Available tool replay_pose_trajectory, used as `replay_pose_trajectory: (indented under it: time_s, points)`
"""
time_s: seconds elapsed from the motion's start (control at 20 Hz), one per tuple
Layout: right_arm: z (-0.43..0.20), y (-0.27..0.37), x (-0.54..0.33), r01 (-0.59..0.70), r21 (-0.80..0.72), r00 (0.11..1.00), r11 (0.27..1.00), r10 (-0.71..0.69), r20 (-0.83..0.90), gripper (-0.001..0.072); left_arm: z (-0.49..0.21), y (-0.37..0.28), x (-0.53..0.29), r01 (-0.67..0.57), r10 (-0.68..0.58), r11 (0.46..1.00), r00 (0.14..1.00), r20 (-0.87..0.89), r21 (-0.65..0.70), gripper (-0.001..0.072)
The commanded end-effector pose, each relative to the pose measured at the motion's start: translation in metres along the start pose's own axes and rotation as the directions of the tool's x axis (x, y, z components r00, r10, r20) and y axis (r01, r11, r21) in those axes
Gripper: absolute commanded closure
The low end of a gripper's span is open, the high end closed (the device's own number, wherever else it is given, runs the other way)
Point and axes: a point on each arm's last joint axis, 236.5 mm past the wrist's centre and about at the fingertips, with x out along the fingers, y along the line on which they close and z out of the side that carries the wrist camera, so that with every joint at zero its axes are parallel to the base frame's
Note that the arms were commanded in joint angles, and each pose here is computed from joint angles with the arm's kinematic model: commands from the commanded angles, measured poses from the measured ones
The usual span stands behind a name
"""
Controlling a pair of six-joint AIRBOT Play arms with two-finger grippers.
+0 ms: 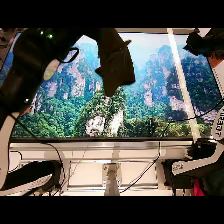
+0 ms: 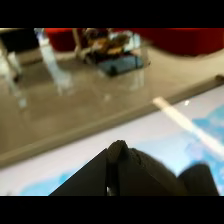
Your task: Fold the clothes and pants, and hang the long-sleeved shirts on hangers.
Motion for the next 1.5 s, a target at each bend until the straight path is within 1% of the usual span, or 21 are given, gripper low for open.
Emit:
replay_pose_trajectory:
  time_s: [0.0, 0.05, 0.15, 0.3, 0.4, 0.45, 0.55, 0.65, 0.7, 0.75, 0.8, 0.85, 0.9, 0.95, 1.0, 1.1, 1.15, 1.2, 1.35, 1.45]
  points:
    - [-0.004, 0.000, 0.000, 0.000, -0.002, 1.000, 1.000, 0.000, -0.016, 0.0693, -0.139, 0.048, -0.002, -0.132, 0.144, 0.989, 0.859, -0.491, 0.060, 0.0685]
    - [-0.006, 0.000, 0.001, -0.003, 0.000, 1.000, 1.000, 0.003, -0.027, 0.0693, -0.192, 0.055, -0.012, -0.120, 0.172, 0.985, 0.758, -0.630, 0.125, 0.0685]
    - [-0.018, 0.001, 0.005, -0.014, 0.008, 0.997, 1.000, 0.015, -0.075, 0.0694, -0.277, 0.059, -0.028, -0.097, 0.189, 0.982, 0.612, -0.768, 0.165, 0.0685]
    - [-0.049, 0.014, 0.019, -0.105, 0.016, 0.978, 0.994, 0.106, -0.180, 0.0694, -0.365, 0.047, -0.055, -0.032, 0.169, 0.984, 0.478, -0.862, 0.175, 0.0684]
    - [-0.094, 0.027, 0.031, -0.198, 0.053, 0.924, 0.979, 0.204, -0.322, 0.0695, -0.402, 0.039, -0.077, -0.002, 0.153, 0.986, 0.398, -0.905, 0.166, 0.0685]
    - [-0.121, 0.036, 0.037, -0.249, 0.098, 0.879, 0.963, 0.268, -0.395, 0.0695, -0.414, 0.034, -0.086, 0.006, 0.139, 0.988, 0.370, -0.919, 0.152, 0.0685]
    - [-0.168, 0.063, 0.047, -0.367, 0.204, 0.767, 0.907, 0.420, -0.484, 0.0695, -0.425, 0.033, -0.092, 0.016, 0.138, 0.988, 0.350, -0.927, 0.153, 0.0684]
    - [-0.222, 0.088, 0.054, -0.430, 0.295, 0.641, 0.853, 0.519, -0.566, 0.0695, -0.428, 0.037, -0.093, 0.016, 0.146, 0.987, 0.349, -0.926, 0.162, 0.0685]
    - [-0.251, 0.097, 0.058, -0.441, 0.318, 0.582, 0.839, 0.537, -0.610, 0.0695, -0.429, 0.039, -0.093, 0.010, 0.148, 0.987, 0.345, -0.927, 0.161, 0.0684]
    - [-0.274, 0.106, 0.062, -0.450, 0.324, 0.542, 0.832, 0.543, -0.642, 0.0694, -0.430, 0.043, -0.092, 0.000, 0.149, 0.987, 0.349, -0.925, 0.160, 0.0684]
    - [-0.292, 0.113, 0.070, -0.449, 0.313, 0.526, 0.837, 0.531, -0.664, 0.0693, -0.429, 0.047, -0.090, -0.012, 0.149, 0.988, 0.360, -0.921, 0.155, 0.0684]
    - [-0.302, 0.121, 0.080, -0.452, 0.289, 0.530, 0.844, 0.514, -0.674, 0.0659, -0.429, 0.052, -0.087, -0.025, 0.150, 0.988, 0.370, -0.917, 0.151, 0.0684]
    - [-0.307, 0.129, 0.093, -0.449, 0.259, 0.553, 0.855, 0.494, -0.671, 0.0528, -0.429, 0.056, -0.086, -0.036, 0.151, 0.988, 0.372, -0.916, 0.149, 0.0684]
    - [-0.308, 0.133, 0.107, -0.438, 0.218, 0.597, 0.872, 0.464, -0.654, 0.0368, -0.430, 0.059, -0.087, -0.044, 0.153, 0.988, 0.368, -0.917, 0.147, 0.0684]
    - [-0.311, 0.135, 0.121, -0.413, 0.180, 0.640, 0.893, 0.426, -0.640, 0.0353, -0.431, 0.061, -0.088, -0.050, 0.154, 0.988, 0.365, -0.918, 0.145, 0.0684]
    - [-0.317, 0.140, 0.142, -0.393, 0.119, 0.688, 0.912, 0.378, -0.620, 0.0346, -0.431, 0.064, -0.088, -0.057, 0.155, 0.988, 0.365, -0.918, 0.144, 0.0684]
    - [-0.321, 0.144, 0.149, -0.391, 0.108, 0.696, 0.914, 0.370, -0.615, 0.0345, -0.431, 0.064, -0.088, -0.057, 0.155, 0.988, 0.365, -0.918, 0.144, 0.0684]
    - [-0.326, 0.148, 0.154, -0.390, 0.101, 0.698, 0.915, 0.365, -0.616, 0.0329, -0.431, 0.064, -0.087, -0.057, 0.154, 0.988, 0.368, -0.917, 0.143, 0.0683]
    - [-0.347, 0.159, 0.161, -0.404, 0.072, 0.680, 0.912, 0.352, -0.643, 0.0328, -0.429, 0.063, -0.083, -0.056, 0.151, 0.989, 0.387, -0.910, 0.140, 0.0684]
    - [-0.346, 0.165, 0.169, -0.402, 0.039, 0.709, 0.915, 0.338, -0.619, 0.0328, -0.429, 0.063, -0.081, -0.055, 0.150, 0.989, 0.392, -0.908, 0.139, 0.0683]
